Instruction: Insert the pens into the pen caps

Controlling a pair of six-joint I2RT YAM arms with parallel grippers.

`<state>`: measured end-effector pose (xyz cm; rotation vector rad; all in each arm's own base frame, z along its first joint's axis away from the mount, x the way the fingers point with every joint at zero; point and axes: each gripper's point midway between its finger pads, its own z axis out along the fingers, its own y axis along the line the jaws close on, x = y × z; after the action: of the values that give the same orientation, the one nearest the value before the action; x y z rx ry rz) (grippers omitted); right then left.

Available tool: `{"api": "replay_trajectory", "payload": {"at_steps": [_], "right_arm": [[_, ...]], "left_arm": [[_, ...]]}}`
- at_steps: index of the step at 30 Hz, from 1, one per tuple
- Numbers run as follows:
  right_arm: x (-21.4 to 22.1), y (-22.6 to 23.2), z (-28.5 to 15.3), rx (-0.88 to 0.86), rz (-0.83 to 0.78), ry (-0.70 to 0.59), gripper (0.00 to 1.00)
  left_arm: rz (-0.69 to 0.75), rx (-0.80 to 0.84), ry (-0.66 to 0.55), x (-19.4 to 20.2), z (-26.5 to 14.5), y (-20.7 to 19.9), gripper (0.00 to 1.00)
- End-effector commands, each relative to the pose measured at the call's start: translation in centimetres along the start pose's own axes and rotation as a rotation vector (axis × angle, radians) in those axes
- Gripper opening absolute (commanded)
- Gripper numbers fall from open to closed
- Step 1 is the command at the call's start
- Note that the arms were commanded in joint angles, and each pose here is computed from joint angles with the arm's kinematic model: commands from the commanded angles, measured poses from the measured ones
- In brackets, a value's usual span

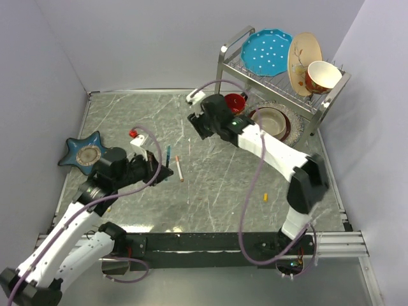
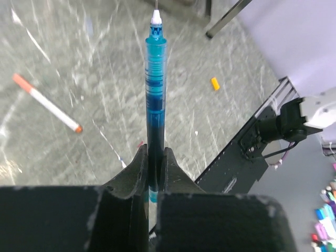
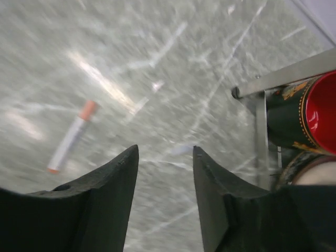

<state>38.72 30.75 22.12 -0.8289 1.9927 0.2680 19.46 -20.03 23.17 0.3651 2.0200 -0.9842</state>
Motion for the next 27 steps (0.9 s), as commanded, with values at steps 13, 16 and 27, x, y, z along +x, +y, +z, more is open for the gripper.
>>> {"api": "replay_trajectory", "payload": {"at_steps": [13, 16, 27], "right_arm": [[11.2, -1.7, 4.9, -0.324, -0.584, 0.375, 0.58], [11.4, -2.3, 4.8, -0.369, -0.65, 0.351, 0.6], [13.5, -3.4, 6.8, -0.492, -0.825, 0.315, 0.56]], "left_arm": [[0.116, 0.029, -0.203, -2.9, -3.4, -1.8, 0.01], [0.115, 0.021, -0.216, -3.0, -3.6, -1.8, 0.01], [0.124, 0.012, -0.245, -3.4, -4.2, -1.8, 0.01]]}}
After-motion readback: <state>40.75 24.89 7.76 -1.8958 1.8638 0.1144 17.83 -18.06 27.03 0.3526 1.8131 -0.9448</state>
